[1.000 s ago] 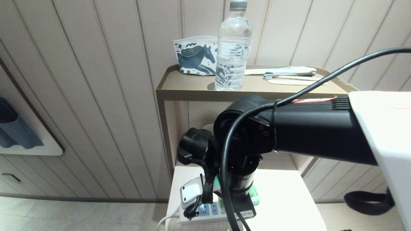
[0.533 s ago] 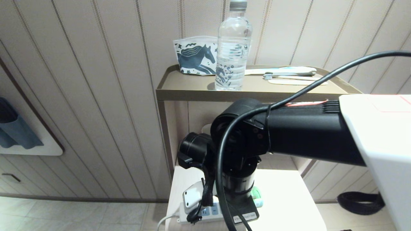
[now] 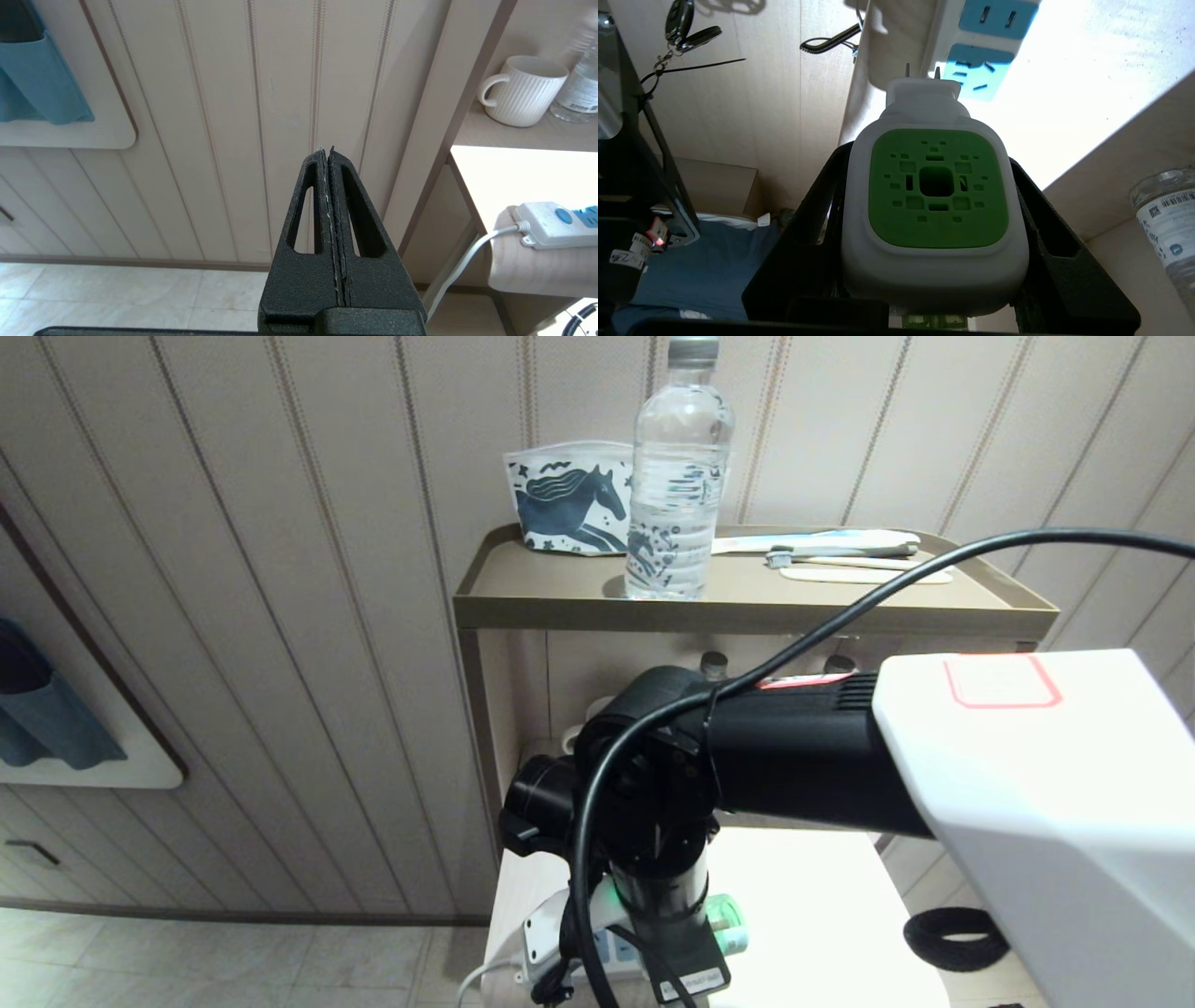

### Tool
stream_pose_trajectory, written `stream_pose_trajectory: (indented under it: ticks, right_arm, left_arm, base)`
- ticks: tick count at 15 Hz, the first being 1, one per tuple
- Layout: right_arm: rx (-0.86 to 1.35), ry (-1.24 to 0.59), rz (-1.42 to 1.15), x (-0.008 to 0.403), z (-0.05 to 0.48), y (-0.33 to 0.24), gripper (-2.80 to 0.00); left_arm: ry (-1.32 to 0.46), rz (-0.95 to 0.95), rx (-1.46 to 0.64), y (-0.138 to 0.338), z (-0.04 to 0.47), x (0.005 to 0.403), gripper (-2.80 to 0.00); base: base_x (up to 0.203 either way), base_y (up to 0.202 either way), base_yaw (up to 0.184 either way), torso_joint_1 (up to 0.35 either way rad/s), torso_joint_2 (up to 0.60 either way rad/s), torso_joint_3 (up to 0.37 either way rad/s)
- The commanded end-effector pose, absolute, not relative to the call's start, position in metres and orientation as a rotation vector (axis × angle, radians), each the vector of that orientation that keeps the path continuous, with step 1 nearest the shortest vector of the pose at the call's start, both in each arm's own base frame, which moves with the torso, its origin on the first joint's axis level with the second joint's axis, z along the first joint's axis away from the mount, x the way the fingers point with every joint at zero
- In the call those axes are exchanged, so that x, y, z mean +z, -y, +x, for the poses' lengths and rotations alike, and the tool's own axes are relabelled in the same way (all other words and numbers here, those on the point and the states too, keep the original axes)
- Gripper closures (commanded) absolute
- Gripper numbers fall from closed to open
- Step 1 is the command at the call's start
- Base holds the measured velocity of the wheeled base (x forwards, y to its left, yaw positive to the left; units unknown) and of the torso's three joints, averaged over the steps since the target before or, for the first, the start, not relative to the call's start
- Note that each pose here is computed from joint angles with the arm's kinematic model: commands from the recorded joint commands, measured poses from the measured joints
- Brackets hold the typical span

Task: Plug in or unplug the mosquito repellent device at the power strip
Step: Insert the plug into the socket

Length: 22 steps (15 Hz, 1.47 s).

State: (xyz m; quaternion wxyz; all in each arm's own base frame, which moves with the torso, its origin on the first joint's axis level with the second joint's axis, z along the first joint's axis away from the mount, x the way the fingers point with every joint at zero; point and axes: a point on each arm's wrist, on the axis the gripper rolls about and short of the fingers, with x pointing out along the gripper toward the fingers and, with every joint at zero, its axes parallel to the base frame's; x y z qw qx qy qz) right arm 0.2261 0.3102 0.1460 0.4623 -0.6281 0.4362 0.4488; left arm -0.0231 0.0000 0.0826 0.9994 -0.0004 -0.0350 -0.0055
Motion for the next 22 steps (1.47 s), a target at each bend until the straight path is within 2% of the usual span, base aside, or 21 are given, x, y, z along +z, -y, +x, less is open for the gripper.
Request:
stream_pose_trajectory:
  ticks: [1,12,22]
  right_arm:
    - [1.103,-1.087,-1.566,0.129,0.231,-0.317,0.00]
    - [1.063,-0.970,-1.558,0.121,0.245,-0.328,0.00]
    - [1.043,-0.954,-1.550,0.125,0.252,-0.324,0.00]
  left_arm:
    - [0.071,0.000,-0.010,0.000,-0.023,0.083,0.00]
    - [0.071,0.000,-0.011,0.000,-0.023,0.083,0.00]
    - [0.071,0.000,-0.011,0.000,-0.023,0.083,0.00]
  base:
    - [0.000,0.000,0.000,0.000,0.00,0.000]
    - [0.000,0.000,0.000,0.000,0.00,0.000]
    - [0.000,0.000,0.000,0.000,0.00,0.000]
